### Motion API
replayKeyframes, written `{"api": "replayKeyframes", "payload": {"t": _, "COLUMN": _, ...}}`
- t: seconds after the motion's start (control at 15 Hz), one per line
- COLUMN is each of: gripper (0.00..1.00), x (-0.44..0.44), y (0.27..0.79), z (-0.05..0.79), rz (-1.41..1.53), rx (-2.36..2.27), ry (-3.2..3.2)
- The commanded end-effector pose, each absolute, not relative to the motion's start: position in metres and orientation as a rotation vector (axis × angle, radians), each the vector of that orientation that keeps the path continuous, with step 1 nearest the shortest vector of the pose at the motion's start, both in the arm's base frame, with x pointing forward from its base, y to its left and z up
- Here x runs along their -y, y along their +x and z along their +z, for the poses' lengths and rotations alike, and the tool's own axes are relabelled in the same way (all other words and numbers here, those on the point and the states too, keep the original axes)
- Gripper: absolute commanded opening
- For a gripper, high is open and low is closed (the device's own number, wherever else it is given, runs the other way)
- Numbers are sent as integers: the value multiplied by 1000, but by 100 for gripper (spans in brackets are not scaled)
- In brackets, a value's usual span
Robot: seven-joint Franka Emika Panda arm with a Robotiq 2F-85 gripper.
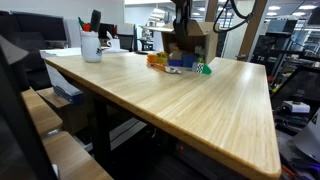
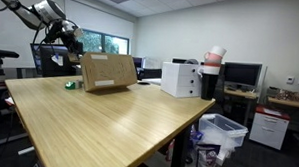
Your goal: Pour the contents of the box onto the table
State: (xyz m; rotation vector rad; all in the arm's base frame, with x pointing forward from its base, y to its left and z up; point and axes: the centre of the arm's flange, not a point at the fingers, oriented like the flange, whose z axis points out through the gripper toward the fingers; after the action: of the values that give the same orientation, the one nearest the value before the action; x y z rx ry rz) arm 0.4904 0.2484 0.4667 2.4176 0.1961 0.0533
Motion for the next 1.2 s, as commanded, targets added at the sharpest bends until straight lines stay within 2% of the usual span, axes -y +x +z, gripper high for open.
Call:
{"api": "replayKeyframes", "payload": {"t": 0.0, "gripper": 2, "x": -242, "y": 484, "z": 459, "rz": 49, "rx": -170, "ry": 2498}}
{"api": "replayKeyframes", "payload": {"t": 0.6, "gripper": 2, "x": -238, "y": 485, "z": 453, "rz": 30, "rx": -133, "ry": 2559}}
{"api": "replayKeyframes", "payload": {"t": 1.13, "gripper": 2, "x": -227, "y": 483, "z": 471, "rz": 206, "rx": -157, "ry": 2390}}
